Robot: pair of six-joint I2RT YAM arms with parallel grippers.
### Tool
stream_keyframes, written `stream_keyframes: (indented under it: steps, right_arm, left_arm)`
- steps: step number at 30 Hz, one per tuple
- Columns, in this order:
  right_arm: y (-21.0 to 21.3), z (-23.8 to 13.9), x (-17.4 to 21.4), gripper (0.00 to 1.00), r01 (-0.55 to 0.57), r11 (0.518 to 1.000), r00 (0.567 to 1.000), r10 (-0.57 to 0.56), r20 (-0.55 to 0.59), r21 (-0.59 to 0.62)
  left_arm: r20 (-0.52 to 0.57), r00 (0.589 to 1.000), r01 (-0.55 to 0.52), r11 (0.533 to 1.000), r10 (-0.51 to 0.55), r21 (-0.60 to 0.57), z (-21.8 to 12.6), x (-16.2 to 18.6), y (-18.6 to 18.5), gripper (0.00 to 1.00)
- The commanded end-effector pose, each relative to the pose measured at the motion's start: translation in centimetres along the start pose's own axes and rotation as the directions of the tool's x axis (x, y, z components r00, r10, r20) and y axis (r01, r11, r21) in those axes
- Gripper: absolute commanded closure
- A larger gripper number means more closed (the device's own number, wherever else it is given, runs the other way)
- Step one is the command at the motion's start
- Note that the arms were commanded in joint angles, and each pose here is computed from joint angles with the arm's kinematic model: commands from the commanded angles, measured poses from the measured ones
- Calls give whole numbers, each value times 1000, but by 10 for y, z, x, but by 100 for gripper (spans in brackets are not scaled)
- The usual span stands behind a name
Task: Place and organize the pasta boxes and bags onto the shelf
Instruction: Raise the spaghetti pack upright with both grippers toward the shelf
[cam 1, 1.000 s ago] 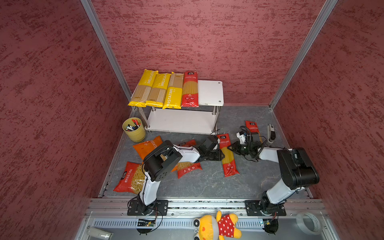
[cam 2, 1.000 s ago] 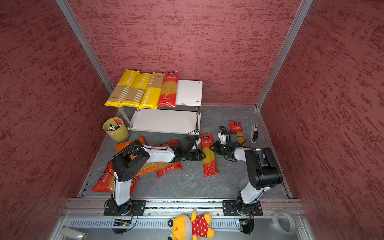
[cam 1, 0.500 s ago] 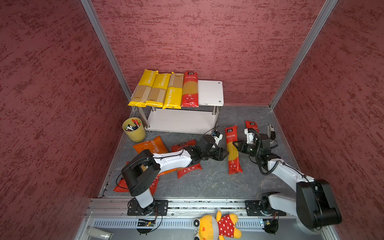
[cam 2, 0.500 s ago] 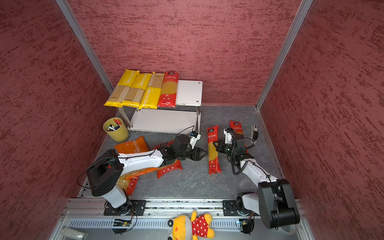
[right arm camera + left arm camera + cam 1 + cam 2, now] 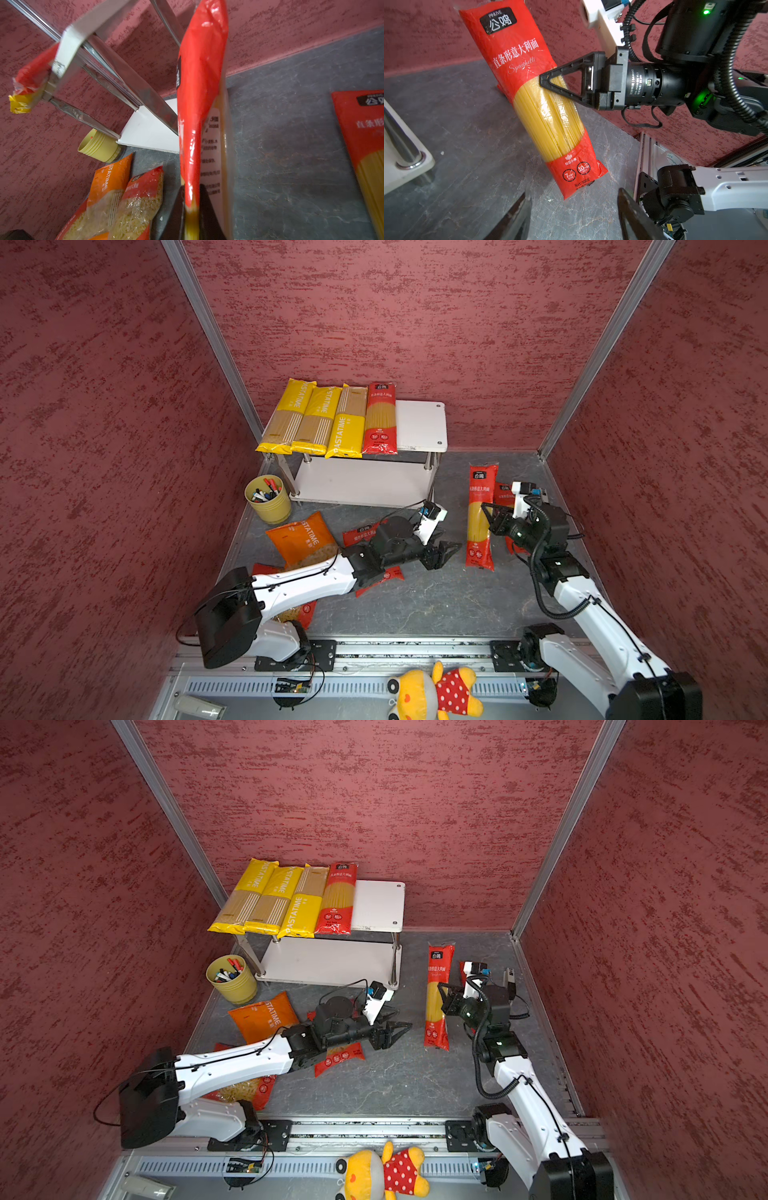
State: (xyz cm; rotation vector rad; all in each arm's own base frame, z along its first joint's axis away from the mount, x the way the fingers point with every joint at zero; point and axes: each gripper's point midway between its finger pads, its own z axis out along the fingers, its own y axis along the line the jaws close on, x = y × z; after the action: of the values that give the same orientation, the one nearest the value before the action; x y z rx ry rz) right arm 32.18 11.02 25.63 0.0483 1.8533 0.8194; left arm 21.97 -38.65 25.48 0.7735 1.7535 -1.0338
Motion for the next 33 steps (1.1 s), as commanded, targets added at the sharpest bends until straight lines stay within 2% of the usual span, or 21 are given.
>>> stream_keyframes:
  steps: [1,6,11,17,24,27,29,33]
  right_arm:
    - [69,-30,-83,100,148,977,965,-109,240,-154]
    - [105,-53,-111,100,210,952,943,-138,302,-222]
    - [140,-74,-124,100,238,907,932,-113,345,-347]
    - [180,-83,-126,100,222,816,943,-40,330,-535]
    - [228,-85,-117,100,227,680,955,-15,296,-698]
    - [238,-82,-110,100,232,640,959,-24,283,-732]
    - [242,-81,-107,100,235,623,960,-25,280,-747]
    - [242,-78,-104,100,230,609,960,-15,279,-760]
  left_arm:
    - [97,992,-80,995,85,-53,-17,-28,6,33]
    - [141,989,-38,996,48,-75,-36,-48,21,32]
    - [188,981,45,999,-49,24,-54,-65,25,29]
    - [153,986,40,985,-66,170,-47,-70,7,27]
    - [139,984,72,957,-114,282,-28,-86,2,27]
    - [118,982,96,929,-148,358,-26,-93,-5,30]
    - [144,979,77,912,-146,403,-29,-103,-10,32]
    - [158,973,85,893,-170,441,-34,-110,-8,45]
